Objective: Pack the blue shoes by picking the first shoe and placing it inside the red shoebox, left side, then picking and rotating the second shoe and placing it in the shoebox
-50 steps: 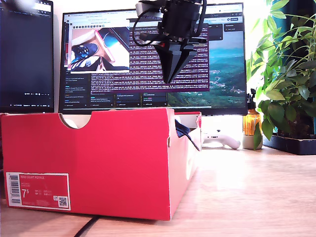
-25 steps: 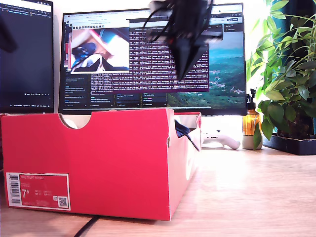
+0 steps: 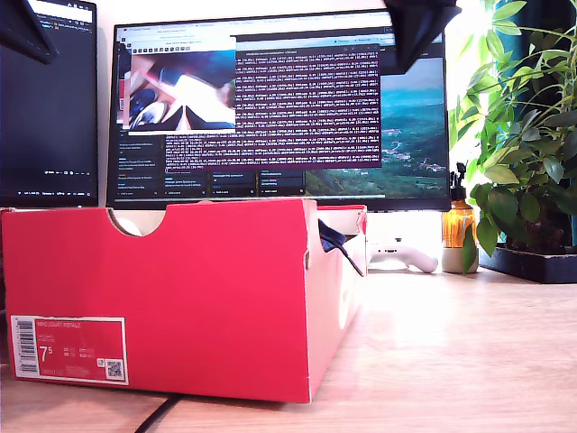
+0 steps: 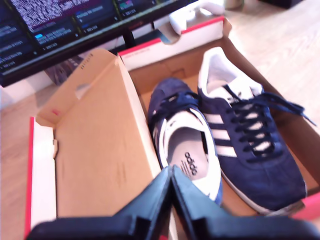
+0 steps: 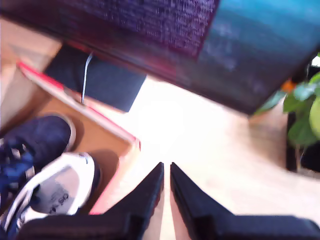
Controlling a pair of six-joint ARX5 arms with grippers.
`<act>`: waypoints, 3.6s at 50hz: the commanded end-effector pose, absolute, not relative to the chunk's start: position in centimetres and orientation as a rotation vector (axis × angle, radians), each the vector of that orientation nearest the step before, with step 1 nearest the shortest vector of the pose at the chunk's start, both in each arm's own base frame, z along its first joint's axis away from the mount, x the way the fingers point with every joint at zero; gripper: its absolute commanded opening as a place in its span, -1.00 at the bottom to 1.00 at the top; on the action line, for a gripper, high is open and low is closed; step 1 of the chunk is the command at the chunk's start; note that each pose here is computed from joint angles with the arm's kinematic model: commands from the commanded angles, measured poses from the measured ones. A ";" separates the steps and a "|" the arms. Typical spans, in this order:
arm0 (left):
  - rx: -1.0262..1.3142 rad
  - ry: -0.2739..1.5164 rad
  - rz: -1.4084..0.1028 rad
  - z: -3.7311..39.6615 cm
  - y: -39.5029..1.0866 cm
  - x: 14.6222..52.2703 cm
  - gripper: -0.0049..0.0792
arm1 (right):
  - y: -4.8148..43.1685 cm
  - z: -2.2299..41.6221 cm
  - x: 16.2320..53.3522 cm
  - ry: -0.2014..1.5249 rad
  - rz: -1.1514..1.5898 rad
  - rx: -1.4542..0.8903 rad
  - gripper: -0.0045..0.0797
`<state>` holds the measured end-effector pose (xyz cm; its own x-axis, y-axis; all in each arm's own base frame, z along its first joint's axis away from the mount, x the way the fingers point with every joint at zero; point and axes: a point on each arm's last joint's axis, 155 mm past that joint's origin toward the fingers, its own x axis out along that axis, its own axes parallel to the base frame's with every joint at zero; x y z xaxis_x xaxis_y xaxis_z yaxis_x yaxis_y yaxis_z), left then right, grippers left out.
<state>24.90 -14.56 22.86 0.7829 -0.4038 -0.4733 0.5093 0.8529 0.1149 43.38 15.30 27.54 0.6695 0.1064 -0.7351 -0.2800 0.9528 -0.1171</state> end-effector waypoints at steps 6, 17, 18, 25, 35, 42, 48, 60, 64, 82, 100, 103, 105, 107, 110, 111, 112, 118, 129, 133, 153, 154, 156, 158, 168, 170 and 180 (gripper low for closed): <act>0.209 0.401 -0.539 23.8 -15.5 25.9 -0.93 | 14.1 25.3 42.3 0.763 0.201 -0.194 -0.92; 0.186 0.331 -0.587 24.8 -16.0 28.2 -0.93 | 13.2 25.3 41.5 0.629 0.196 -0.158 -0.92; 0.180 0.332 -0.590 24.7 -15.9 28.4 -0.93 | 13.0 25.3 41.4 0.621 0.195 -0.154 -0.92; 0.140 0.301 -0.606 24.4 -15.2 30.2 -0.93 | 11.8 24.1 41.3 0.588 0.184 -0.179 -0.92; 0.121 0.234 -0.565 25.5 -12.4 32.9 -0.93 | 8.8 22.7 42.0 0.533 0.112 -0.135 -0.91; 0.072 0.296 -0.551 23.7 -10.6 34.0 -0.93 | 6.7 21.2 42.2 0.536 0.060 -0.109 -0.91; 0.089 0.317 -0.581 22.6 -10.4 34.3 -0.93 | 5.6 21.2 42.6 0.510 0.042 -0.116 -0.91; 0.110 0.378 -0.572 20.8 -9.5 34.1 -0.93 | 2.7 19.9 41.5 0.496 -0.013 -0.105 -0.91; 0.100 0.397 -0.571 20.1 -9.2 33.9 -0.93 | 2.5 19.1 40.4 0.473 0.005 -0.089 -0.91; 0.015 0.397 -0.591 18.3 -8.8 33.1 -0.93 | 3.5 20.9 36.0 0.319 0.086 -0.086 -0.91; -0.057 0.338 -0.538 15.6 -8.3 30.8 -0.93 | 3.5 16.4 33.7 0.406 0.098 -0.087 -0.91; -0.053 0.334 -0.525 14.9 -8.1 30.4 -0.93 | 3.4 16.1 33.2 0.385 0.098 -0.085 -0.91; -0.053 0.334 -0.526 14.5 -8.2 30.0 -0.93 | 3.4 15.8 32.8 0.377 0.098 -0.085 -0.91; -0.051 0.329 -0.527 14.1 -8.2 29.7 -0.93 | 3.3 15.7 32.4 0.366 0.098 -0.084 -0.91; -0.049 0.321 -0.526 13.6 -8.2 29.3 -0.93 | 3.4 15.9 32.1 0.334 0.099 -0.081 -0.91; -0.053 0.320 -0.525 13.4 -8.2 29.2 -0.93 | 3.4 15.9 31.9 0.326 0.099 -0.079 -0.91; -0.055 0.318 -0.524 13.3 -8.2 29.1 -0.93 | 3.4 15.9 31.8 0.321 0.101 -0.078 -0.91; -0.060 0.312 -0.513 12.1 -8.1 28.6 -0.93 | 3.5 15.2 31.0 0.303 0.105 -0.078 -0.91; -0.057 0.290 -0.512 10.1 -8.1 27.5 -0.93 | 3.2 14.2 29.7 0.249 0.101 -0.074 -0.91; -0.058 0.286 -0.508 9.6 -8.0 27.2 -0.93 | 3.2 13.7 29.3 0.249 0.102 -0.076 -0.91; -0.138 0.288 -0.513 9.0 -8.1 26.5 -0.93 | 2.9 13.4 27.3 0.181 0.096 -0.064 -0.91; -0.138 0.287 -0.510 9.0 -8.1 26.5 -0.93 | 2.8 13.5 27.3 0.175 0.094 -0.063 -0.91; -0.137 0.287 -0.499 8.9 -7.8 26.6 -0.93 | 2.5 13.7 27.1 0.168 0.076 -0.063 -0.91; -0.137 0.287 -0.491 8.9 -7.7 26.6 -0.93 | 2.0 13.8 27.0 0.165 0.054 -0.065 -0.91; -0.125 0.242 -0.475 10.0 -7.1 26.8 -0.93 | 1.7 15.9 26.1 0.081 0.040 -0.055 -0.91; -0.120 0.226 -0.483 10.4 -7.2 26.7 -0.93 | 1.7 16.5 25.9 0.055 0.041 -0.052 -0.91; -0.119 0.135 -0.506 13.0 -7.6 26.3 -0.93 | 2.1 18.2 24.8 -0.023 0.070 -0.045 -0.91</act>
<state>26.87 -7.40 13.77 0.8692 -0.4850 -0.0960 0.4711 0.8714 -0.1369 24.84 1.85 18.44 0.9981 0.0579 0.0227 -0.0568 0.9972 -0.0487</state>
